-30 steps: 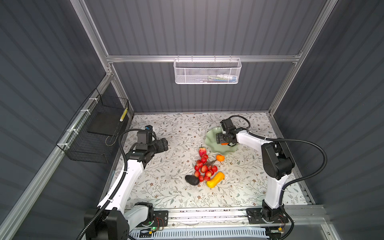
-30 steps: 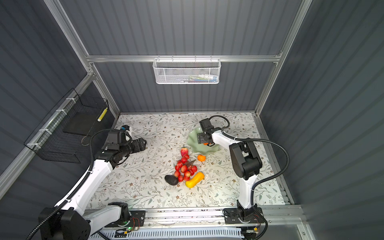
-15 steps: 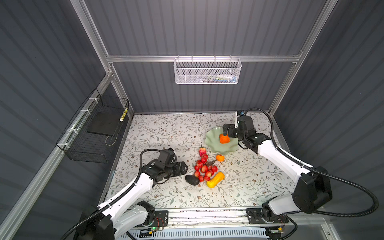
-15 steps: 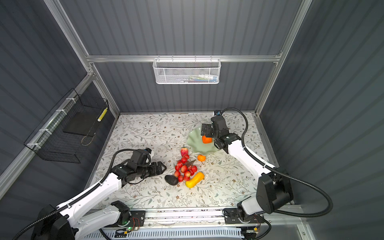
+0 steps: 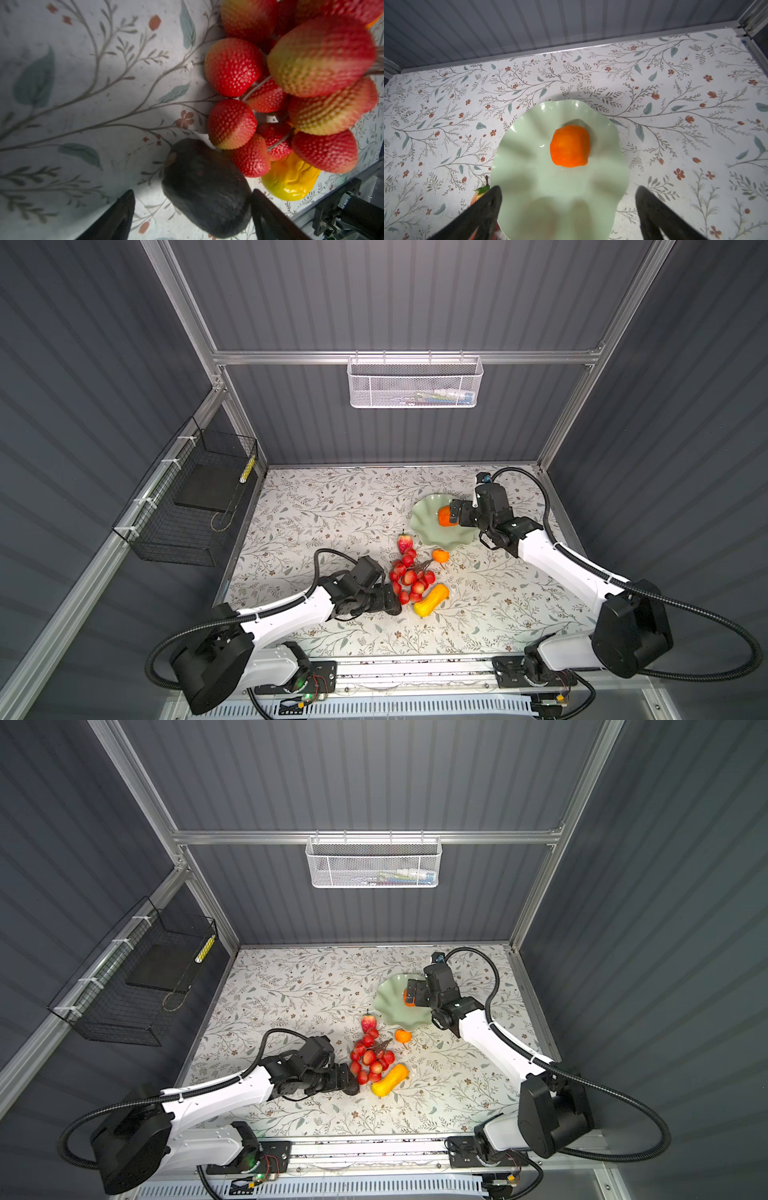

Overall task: Place and organize the fake fruits in the fruit bowl
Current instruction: 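Grasp the dark avocado with the left gripper and lift it, then place the avocado in the bowl beside the orange with the left gripper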

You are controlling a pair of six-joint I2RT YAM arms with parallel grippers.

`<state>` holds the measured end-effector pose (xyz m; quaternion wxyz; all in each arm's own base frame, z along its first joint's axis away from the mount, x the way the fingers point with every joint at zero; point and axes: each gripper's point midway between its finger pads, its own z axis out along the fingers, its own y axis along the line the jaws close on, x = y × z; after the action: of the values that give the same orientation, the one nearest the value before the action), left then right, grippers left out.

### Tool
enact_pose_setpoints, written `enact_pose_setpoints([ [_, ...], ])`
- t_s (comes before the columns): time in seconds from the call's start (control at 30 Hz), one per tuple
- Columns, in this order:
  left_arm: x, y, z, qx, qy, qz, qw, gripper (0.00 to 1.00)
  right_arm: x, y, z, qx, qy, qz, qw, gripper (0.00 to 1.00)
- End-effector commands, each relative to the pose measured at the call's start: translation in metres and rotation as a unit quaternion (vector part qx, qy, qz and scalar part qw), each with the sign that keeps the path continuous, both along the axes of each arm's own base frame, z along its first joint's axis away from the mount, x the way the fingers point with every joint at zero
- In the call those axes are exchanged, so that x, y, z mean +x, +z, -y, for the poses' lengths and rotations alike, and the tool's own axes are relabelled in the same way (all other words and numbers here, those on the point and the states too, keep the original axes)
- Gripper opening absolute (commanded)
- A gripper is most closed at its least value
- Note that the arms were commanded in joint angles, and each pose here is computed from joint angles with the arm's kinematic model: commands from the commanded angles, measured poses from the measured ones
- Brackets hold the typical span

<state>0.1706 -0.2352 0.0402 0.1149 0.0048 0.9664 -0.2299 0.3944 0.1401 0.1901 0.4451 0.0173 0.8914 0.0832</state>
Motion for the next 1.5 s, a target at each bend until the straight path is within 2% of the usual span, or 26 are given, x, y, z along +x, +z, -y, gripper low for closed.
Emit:
enact_pose_setpoints([
  [0.0, 0.004, 0.000, 0.010, -0.006, 0.013, 0.003, 1.000, 0.80, -0.004, 0.001, 0.008, -0.001, -0.015, 0.005, 1.000, 0.99],
  [0.1, 0.004, -0.005, 0.008, -0.001, 0.017, 0.001, 1.000, 0.73, -0.005, -0.001, 0.010, -0.002, -0.017, 0.004, 1.000, 0.99],
  [0.2, 0.006, -0.005, 0.007, 0.004, 0.019, 0.006, 1.000, 0.62, -0.006, -0.003, 0.010, -0.002, -0.017, 0.002, 1.000, 0.99],
  [0.37, 0.005, -0.002, 0.005, 0.003, 0.014, 0.011, 1.000, 0.30, -0.005, -0.001, 0.009, 0.003, -0.017, 0.004, 1.000, 0.99],
  [0.43, 0.004, 0.004, -0.001, 0.009, 0.018, 0.017, 1.000, 0.22, -0.005, -0.001, 0.009, 0.005, -0.018, 0.005, 1.000, 0.99],
  [0.6, 0.002, 0.033, -0.029, 0.037, 0.035, 0.052, 0.997, 0.21, -0.005, 0.001, 0.010, 0.009, -0.021, 0.008, 1.000, 0.99],
  [0.73, 0.022, 0.090, -0.032, 0.046, 0.007, 0.139, 0.989, 0.24, -0.004, 0.006, 0.010, 0.012, -0.022, 0.015, 1.000, 0.99],
  [0.9, 0.071, 0.150, -0.003, 0.074, -0.056, 0.226, 0.970, 0.25, -0.008, 0.016, 0.015, 0.018, -0.034, 0.029, 0.999, 0.99],
  [1.03, 0.125, 0.173, 0.040, 0.035, -0.098, 0.251, 0.962, 0.25, -0.024, 0.029, 0.026, 0.041, -0.048, 0.048, 0.997, 0.99],
  [1.1, 0.148, 0.175, 0.065, 0.016, -0.125, 0.260, 0.957, 0.25, -0.035, 0.034, 0.033, 0.051, -0.056, 0.058, 0.995, 0.99],
  [1.2, 0.180, 0.170, 0.104, 0.019, -0.167, 0.262, 0.950, 0.25, -0.056, 0.040, 0.048, 0.060, -0.071, 0.073, 0.993, 0.99],
  [1.33, 0.207, 0.131, 0.145, 0.026, -0.211, 0.220, 0.952, 0.25, -0.078, 0.039, 0.061, 0.067, -0.084, 0.073, 0.992, 0.99],
  [1.47, 0.223, 0.094, 0.169, 0.021, -0.226, 0.192, 0.955, 0.25, -0.090, 0.034, 0.070, 0.064, -0.094, 0.069, 0.991, 0.99],
])
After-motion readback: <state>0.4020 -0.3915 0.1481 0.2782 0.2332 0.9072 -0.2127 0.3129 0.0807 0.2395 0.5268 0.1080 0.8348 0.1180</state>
